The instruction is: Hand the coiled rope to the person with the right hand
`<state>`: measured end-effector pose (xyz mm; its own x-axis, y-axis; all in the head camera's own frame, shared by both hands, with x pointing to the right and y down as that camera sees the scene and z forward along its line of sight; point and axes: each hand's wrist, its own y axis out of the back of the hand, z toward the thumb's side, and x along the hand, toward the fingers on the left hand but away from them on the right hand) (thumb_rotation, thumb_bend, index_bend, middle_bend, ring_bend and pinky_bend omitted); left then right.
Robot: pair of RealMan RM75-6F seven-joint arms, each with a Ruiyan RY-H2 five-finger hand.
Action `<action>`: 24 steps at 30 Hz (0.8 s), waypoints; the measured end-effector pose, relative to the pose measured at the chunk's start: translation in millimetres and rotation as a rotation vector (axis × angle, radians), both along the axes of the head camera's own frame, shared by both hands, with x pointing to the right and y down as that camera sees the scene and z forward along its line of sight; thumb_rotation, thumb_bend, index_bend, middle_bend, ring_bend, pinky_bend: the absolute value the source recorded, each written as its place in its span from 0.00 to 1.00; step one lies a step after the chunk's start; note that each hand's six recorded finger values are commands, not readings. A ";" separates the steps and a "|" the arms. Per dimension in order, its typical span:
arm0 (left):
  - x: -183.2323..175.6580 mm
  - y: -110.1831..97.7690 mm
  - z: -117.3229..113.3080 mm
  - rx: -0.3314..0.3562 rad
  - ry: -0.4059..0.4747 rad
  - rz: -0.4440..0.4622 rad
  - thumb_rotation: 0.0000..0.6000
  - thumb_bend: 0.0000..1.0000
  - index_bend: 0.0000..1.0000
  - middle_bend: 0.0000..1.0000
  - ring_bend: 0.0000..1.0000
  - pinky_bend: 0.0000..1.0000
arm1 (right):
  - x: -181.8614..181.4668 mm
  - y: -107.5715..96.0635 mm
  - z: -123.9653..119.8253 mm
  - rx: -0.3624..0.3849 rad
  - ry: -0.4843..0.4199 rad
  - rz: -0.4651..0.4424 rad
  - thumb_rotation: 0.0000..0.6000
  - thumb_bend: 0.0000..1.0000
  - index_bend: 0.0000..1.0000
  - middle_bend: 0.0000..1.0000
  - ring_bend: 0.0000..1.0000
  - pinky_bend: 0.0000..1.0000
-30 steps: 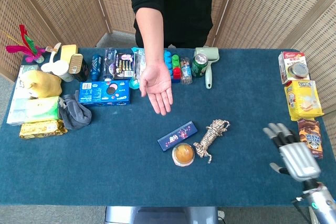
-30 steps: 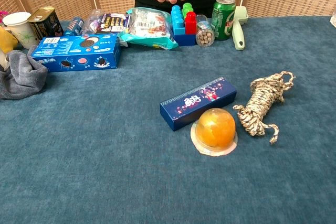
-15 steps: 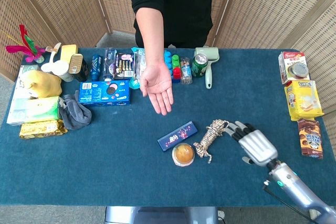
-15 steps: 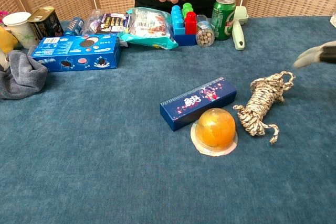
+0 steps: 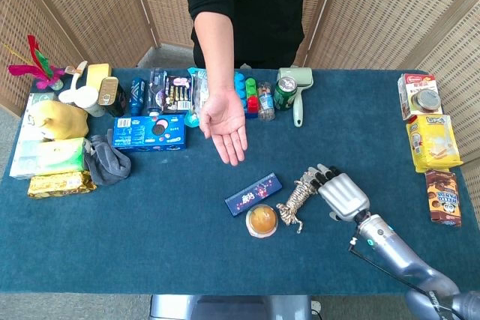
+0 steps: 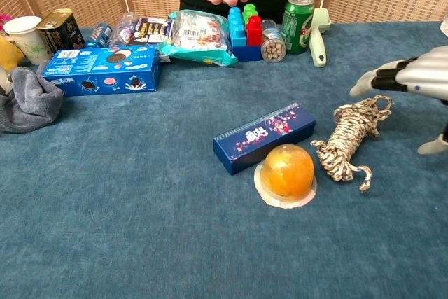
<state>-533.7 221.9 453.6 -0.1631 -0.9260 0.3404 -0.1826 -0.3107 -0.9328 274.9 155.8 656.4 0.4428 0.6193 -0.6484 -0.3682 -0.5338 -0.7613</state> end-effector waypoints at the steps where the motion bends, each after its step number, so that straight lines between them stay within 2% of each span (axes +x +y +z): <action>1: 0.1 0.0 0.0 0.000 0.001 0.000 1.00 0.17 0.05 0.05 0.08 0.09 | -2.3 -0.5 1.3 0.000 0.004 -0.005 1.00 0.20 0.12 0.11 0.11 0.19; 12: -2.6 0.2 -2.6 0.007 0.013 -0.009 1.00 0.17 0.05 0.05 0.08 0.09 | -32.5 -8.8 16.9 -0.010 0.035 -0.037 1.00 0.26 0.14 0.14 0.14 0.23; 21: -4.8 0.4 -4.6 0.010 0.023 -0.012 1.00 0.17 0.05 0.05 0.08 0.09 | -46.0 -15.4 32.7 -0.015 0.062 -0.019 1.00 0.34 0.22 0.24 0.24 0.29; 24: -5.7 0.3 -5.5 0.011 0.026 -0.013 1.00 0.17 0.05 0.05 0.08 0.09 | -48.7 -16.5 37.6 -0.015 0.070 -0.019 1.00 0.38 0.29 0.31 0.29 0.34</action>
